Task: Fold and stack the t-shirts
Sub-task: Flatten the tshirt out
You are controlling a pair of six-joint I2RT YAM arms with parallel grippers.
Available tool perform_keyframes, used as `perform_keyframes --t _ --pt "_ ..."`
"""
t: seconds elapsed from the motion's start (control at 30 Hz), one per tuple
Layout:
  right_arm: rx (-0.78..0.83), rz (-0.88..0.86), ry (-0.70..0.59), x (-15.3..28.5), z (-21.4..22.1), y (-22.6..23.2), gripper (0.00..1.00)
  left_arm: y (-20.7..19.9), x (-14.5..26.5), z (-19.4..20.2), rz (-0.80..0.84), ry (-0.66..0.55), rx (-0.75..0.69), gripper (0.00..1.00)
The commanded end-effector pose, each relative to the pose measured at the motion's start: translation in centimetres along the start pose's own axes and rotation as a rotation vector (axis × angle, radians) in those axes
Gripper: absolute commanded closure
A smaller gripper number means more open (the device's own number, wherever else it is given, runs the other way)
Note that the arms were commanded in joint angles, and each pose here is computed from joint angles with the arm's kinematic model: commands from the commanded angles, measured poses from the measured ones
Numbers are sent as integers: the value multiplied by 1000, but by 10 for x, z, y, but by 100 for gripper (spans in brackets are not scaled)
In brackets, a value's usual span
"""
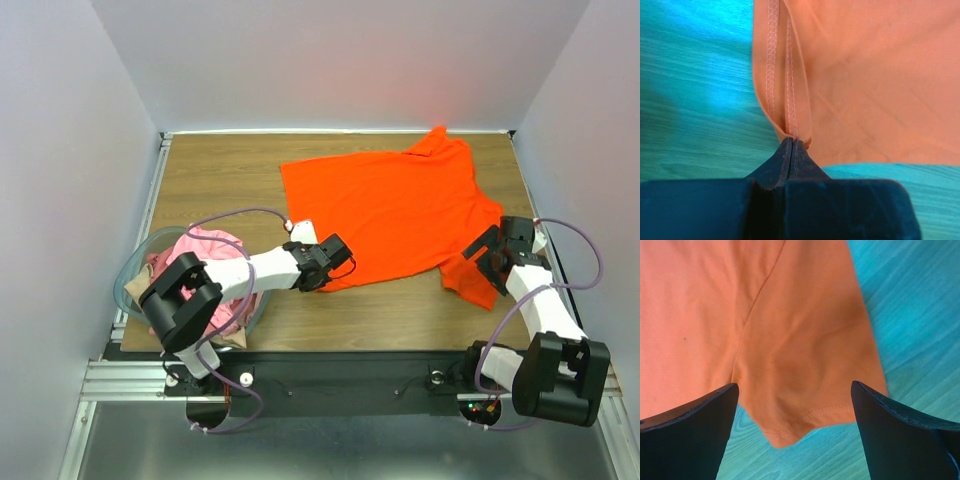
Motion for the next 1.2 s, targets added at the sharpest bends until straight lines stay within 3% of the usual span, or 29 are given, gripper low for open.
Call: perform_keyframes --t 0.0,0.2,0.37,0.57,0.77,0.87,1.07,1.17 --pt "-70 57 -33 5 3 -8 0 -1 16 -10 72 -59 19 100" --pt "-152 66 -2 10 20 -15 2 7 22 -14 84 -94 31 100" --pt "-171 14 132 11 37 -11 5 6 27 -18 130 -117 47 100" --pt "-189 115 157 0 45 -20 6 5 33 -23 154 -136 53 100" --pt "-190 194 147 -8 46 -25 18 11 32 -23 178 -141 67 100" --pt "-187 212 152 -12 47 -26 32 11 31 -24 179 -145 66 100" --pt "-192 155 180 -20 52 -21 33 13 29 -25 171 -146 72 100" --pt "-193 111 200 -27 58 -19 39 14 29 -25 170 -148 75 100"
Point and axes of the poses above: each gripper's point midway between its finger pads, its own x axis back along the fingers, its own y axis along the line the jaws close on, z = x × y, the point moved 9 cm from there along x, back along the fingers, and after that the axes turned 5 degrees about x, right-handed, at the moved point
